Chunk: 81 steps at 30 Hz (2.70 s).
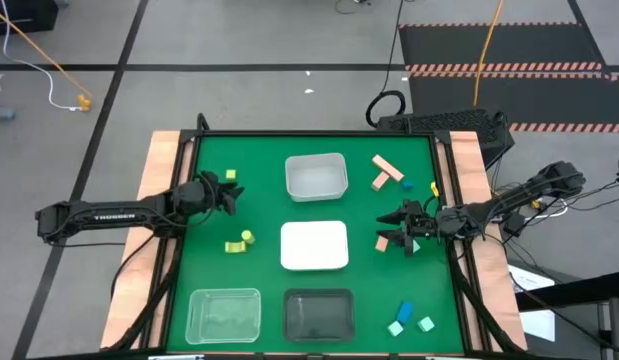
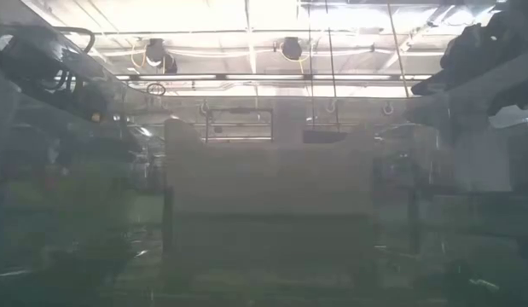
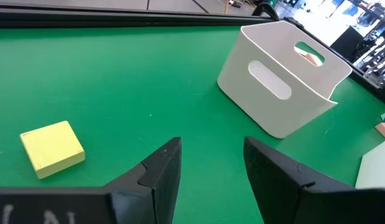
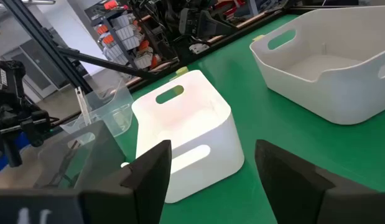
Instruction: Sort & place blocks by color
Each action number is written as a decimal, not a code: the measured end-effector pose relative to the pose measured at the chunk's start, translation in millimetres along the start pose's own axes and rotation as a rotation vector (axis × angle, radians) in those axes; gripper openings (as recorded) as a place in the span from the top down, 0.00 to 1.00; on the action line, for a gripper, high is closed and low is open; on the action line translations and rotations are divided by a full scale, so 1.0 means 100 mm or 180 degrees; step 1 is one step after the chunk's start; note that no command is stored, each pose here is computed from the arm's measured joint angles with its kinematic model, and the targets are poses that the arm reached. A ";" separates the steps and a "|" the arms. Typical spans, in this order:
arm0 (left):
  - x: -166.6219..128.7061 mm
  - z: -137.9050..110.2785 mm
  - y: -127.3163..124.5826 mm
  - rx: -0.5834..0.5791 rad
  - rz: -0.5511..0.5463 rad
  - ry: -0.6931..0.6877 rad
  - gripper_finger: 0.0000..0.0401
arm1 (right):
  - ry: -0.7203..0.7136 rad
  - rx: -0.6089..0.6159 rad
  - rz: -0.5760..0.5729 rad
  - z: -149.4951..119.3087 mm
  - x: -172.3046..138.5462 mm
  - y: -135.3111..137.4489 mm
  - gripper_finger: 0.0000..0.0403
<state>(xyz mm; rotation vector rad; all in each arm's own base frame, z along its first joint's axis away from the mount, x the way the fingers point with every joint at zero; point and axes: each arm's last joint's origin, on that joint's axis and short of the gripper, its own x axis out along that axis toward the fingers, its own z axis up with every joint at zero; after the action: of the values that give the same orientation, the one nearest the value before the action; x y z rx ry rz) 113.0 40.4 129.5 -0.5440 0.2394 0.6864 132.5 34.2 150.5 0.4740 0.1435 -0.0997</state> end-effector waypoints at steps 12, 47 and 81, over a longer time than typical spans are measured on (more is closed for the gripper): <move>0.00 0.00 0.00 -0.0001 -0.0001 0.0000 0.56 | 0.0001 -0.0001 0.0001 0.00 0.00 0.00 0.45; 0.00 0.00 0.00 -0.0001 0.0001 0.0000 0.56 | -0.0113 0.0053 0.0060 0.04 0.00 0.02 0.45; 0.00 0.00 0.00 -0.0002 -0.0001 -0.0001 0.56 | -0.2753 -0.0082 -0.1173 1.07 -0.22 0.09 0.45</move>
<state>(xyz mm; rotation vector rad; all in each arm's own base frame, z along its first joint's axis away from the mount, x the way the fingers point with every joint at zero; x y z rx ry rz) 113.1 40.4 129.5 -0.5445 0.2389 0.6862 124.6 -6.0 251.9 0.3407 -0.6195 -0.6503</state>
